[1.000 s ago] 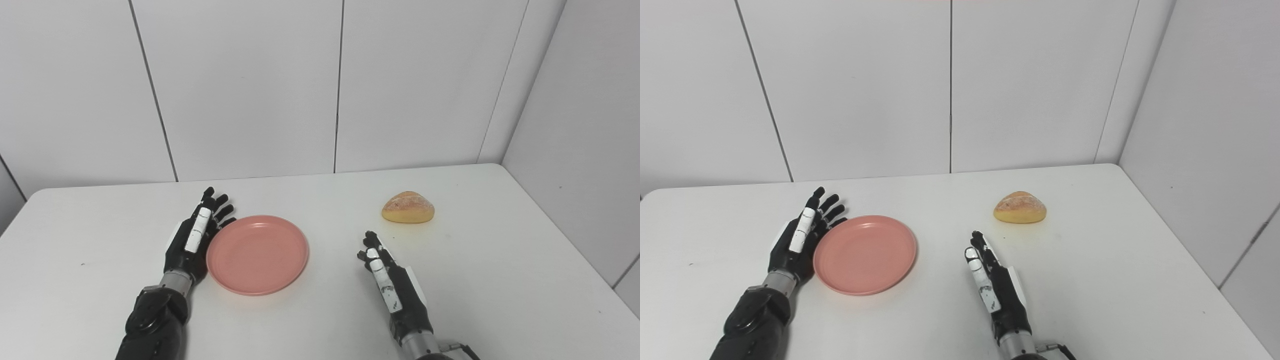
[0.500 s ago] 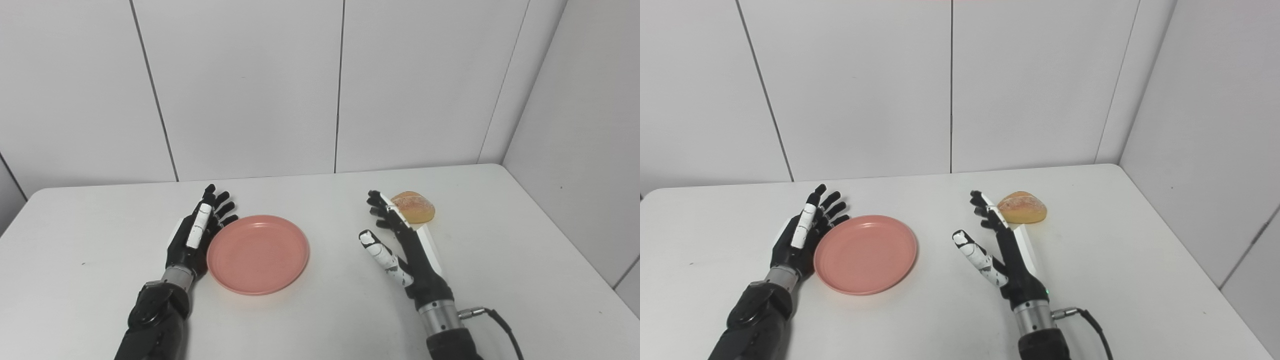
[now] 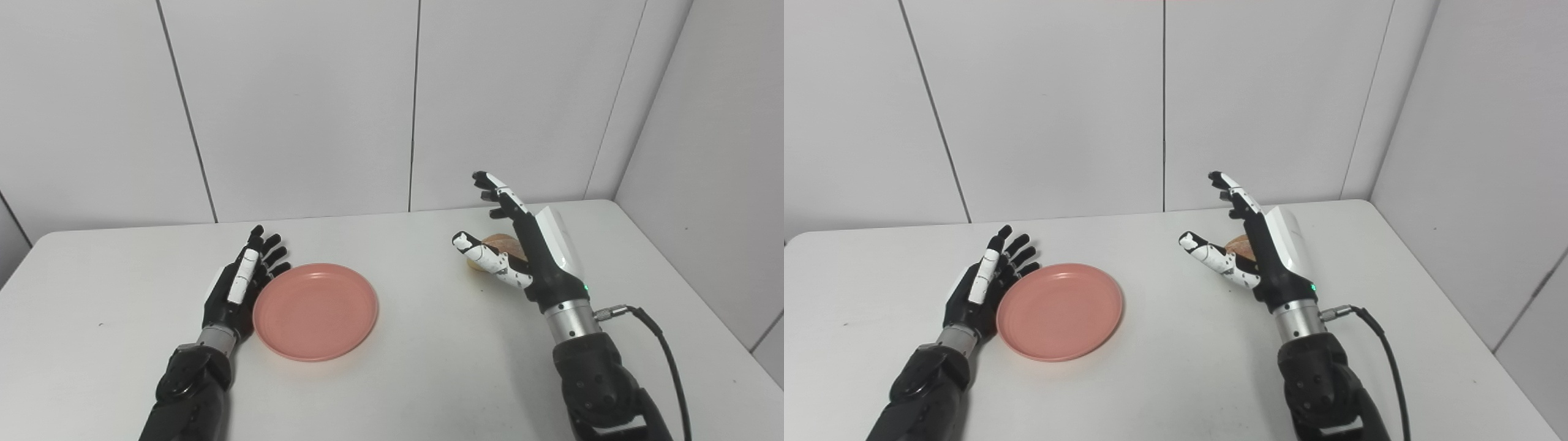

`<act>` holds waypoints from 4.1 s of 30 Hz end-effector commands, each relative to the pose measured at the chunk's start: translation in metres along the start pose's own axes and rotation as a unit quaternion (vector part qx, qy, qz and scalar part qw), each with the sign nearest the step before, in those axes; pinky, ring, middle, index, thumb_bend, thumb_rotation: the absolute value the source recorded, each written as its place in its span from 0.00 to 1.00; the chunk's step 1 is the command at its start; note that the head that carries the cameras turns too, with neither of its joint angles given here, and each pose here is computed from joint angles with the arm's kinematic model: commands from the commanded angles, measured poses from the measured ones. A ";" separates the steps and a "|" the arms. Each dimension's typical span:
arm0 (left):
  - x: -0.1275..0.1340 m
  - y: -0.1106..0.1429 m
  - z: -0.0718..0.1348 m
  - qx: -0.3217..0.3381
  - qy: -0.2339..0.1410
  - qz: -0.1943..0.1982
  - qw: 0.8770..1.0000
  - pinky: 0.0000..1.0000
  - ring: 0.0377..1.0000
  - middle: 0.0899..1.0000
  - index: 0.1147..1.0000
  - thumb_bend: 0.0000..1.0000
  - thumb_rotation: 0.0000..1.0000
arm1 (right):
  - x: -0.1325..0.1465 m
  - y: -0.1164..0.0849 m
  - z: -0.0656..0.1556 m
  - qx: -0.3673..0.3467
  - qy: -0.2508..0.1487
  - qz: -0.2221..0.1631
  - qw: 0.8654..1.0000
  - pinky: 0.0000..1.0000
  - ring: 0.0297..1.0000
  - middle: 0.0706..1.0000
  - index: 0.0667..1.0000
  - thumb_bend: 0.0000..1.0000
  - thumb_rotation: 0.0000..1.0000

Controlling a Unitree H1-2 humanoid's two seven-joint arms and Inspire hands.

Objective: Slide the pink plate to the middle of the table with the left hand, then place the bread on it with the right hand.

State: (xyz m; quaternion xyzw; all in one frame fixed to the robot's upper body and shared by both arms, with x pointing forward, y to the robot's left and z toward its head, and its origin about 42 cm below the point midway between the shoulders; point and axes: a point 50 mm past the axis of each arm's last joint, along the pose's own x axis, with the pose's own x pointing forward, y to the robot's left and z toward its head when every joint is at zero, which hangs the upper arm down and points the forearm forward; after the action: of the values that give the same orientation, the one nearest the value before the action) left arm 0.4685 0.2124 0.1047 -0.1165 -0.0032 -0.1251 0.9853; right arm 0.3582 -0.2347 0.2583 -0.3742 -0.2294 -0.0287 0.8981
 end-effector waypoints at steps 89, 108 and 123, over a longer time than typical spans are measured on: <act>-0.032 -0.018 -0.049 -0.012 0.053 -0.010 0.998 0.87 0.89 0.90 1.00 0.87 0.77 | 0.137 -0.023 -0.107 -0.375 0.021 0.335 0.864 0.34 0.40 0.44 0.46 0.53 0.00; -0.029 -0.024 -0.053 -0.018 0.063 -0.011 0.998 0.86 0.90 0.90 1.00 0.87 0.78 | 0.143 -0.040 -0.075 -0.372 -0.024 0.322 0.870 0.30 0.36 0.39 0.48 0.53 0.00; -0.024 -0.034 -0.057 -0.014 0.072 -0.015 0.997 0.84 0.89 0.88 1.00 0.88 0.78 | 0.165 -0.042 0.005 -0.367 -0.110 0.308 0.871 0.33 0.39 0.40 0.48 0.53 0.00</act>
State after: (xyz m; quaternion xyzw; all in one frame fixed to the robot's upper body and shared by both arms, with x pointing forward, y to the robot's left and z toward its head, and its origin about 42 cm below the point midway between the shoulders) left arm 0.4654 0.1897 0.1014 -0.1024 0.0046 -0.1467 0.9839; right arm 0.4906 -0.2535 0.3162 -0.7301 -0.1233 0.2349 0.6297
